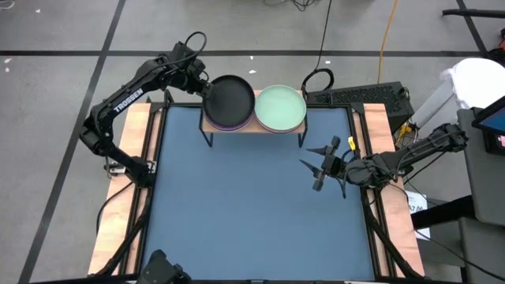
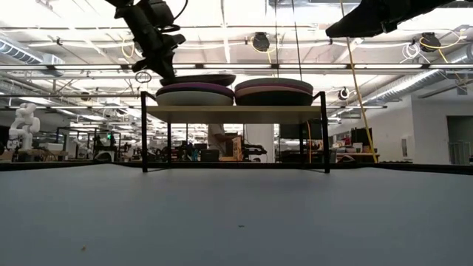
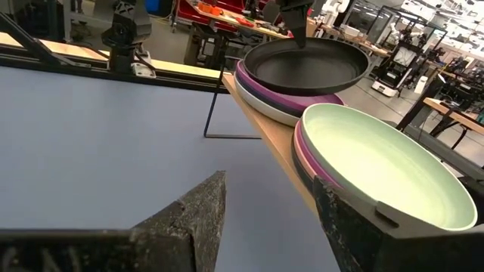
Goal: Place and stack plates onto a shelf
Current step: Stack the black plate on top of the purple plate on the shelf, then return to Home Position
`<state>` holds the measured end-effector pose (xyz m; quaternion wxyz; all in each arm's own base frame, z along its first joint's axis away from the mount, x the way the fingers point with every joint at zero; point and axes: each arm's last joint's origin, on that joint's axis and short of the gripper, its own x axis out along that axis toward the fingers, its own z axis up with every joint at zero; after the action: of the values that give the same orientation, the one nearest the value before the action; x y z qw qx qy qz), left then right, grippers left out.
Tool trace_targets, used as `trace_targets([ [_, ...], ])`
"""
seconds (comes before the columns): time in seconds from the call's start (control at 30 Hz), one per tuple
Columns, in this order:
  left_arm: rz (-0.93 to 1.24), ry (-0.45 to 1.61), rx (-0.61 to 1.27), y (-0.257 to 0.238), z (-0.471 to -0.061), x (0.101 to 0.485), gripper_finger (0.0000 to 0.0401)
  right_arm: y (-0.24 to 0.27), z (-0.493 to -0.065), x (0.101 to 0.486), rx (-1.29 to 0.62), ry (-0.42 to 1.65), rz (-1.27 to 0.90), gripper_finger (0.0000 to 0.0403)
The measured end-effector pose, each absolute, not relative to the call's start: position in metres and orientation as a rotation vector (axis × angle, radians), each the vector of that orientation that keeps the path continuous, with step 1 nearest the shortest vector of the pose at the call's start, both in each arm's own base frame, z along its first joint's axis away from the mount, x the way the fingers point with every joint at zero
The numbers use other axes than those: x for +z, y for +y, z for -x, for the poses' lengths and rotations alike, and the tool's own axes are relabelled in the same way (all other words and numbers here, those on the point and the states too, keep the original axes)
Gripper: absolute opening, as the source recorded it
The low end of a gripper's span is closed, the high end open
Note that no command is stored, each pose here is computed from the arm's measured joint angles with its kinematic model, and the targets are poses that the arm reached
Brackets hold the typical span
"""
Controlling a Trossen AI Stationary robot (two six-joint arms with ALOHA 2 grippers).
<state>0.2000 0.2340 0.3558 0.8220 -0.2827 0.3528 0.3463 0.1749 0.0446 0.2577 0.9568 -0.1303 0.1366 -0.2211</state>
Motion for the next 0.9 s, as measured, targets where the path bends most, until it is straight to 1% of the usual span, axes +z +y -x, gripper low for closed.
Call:
trace_targets([
  [0.27,0.587,0.757,0.742,0.2341,-0.1998,0.3558,0.0026,0.0445,-0.1749,0.2577,-0.449,0.277,0.264,0.0180],
  [0.6,0.563,0.767,0.757,0.2338,-0.2003,0.3557,0.0082,0.0446,-0.1749,0.2577,-0.449,0.277,0.264,0.0180],
  [0.9,0.547,0.774,0.742,0.2310,-0.2033,0.3558,0.0085,0.0446,-0.1749,0.2577,-0.449,0.277,0.264,0.0180],
])
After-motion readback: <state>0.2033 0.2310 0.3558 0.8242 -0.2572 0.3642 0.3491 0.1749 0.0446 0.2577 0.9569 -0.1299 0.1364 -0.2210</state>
